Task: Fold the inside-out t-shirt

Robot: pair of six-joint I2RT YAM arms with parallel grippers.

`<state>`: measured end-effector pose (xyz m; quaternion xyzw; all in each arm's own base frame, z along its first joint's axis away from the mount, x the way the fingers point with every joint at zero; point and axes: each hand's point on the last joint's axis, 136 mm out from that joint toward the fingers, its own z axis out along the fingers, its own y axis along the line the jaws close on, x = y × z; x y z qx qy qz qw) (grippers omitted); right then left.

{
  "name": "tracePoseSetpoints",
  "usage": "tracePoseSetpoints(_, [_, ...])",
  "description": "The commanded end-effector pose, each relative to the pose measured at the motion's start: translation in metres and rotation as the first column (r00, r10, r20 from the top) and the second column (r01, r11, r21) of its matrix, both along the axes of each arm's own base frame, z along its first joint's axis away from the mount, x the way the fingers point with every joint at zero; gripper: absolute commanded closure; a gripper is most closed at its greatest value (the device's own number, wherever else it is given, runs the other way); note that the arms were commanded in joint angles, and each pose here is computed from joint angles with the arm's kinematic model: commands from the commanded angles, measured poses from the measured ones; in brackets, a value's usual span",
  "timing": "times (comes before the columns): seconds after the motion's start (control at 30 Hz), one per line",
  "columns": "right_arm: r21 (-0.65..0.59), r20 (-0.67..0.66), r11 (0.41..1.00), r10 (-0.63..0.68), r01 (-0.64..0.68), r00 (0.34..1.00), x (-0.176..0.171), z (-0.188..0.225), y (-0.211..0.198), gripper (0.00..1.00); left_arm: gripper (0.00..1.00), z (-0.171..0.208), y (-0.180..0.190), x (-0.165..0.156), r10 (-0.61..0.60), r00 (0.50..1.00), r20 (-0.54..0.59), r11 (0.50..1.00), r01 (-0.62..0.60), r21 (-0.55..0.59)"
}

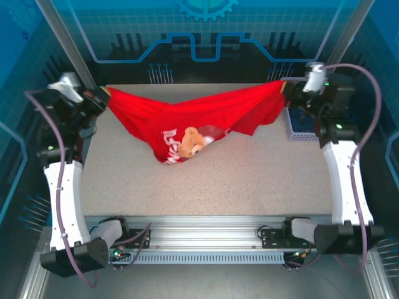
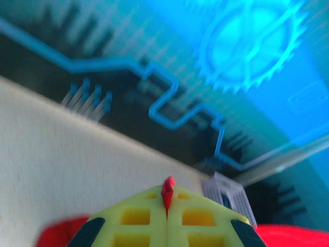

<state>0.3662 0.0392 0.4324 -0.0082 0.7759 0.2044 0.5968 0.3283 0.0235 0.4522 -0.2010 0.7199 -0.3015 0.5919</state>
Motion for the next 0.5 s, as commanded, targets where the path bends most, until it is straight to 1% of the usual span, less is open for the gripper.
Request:
tracePoseSetpoints(0.0, [-0.023, 0.116, 0.996, -0.083, 0.087, 0.990, -0.036, 0.048, -0.018, 1.00, 1.00, 0.083, 0.014, -0.035, 0.089, 0.970, 0.227, 0.993, -0.103, 0.053])
tracePoseSetpoints(0.13, [-0.056, 0.204, 0.996, -0.059, 0.072, 0.977, -0.072, 0.080, -0.012, 1.00, 1.00, 0.135, 0.001, -0.058, 0.057, 0.935, 0.350, 0.991, -0.095, 0.092])
tracePoseSetpoints(0.2, [-0.079, 0.221, 0.992, -0.077, 0.096, 0.972, -0.082, 0.087, -0.014, 1.00, 1.00, 0.150, 0.002, -0.069, 0.082, 0.921, 0.382, 0.984, -0.136, 0.117])
tracePoseSetpoints(0.3, [-0.109, 0.213, 0.985, -0.107, 0.133, 0.971, -0.089, 0.088, -0.020, 1.00, 1.00, 0.162, 0.011, -0.075, 0.138, 0.908, 0.396, 0.965, -0.214, 0.154])
tracePoseSetpoints(0.47, [-0.098, 0.179, 0.993, -0.050, 0.068, 0.983, -0.092, 0.084, -0.009, 1.00, 1.00, 0.186, 0.021, -0.080, 0.183, 0.892, 0.413, 0.935, -0.287, 0.206])
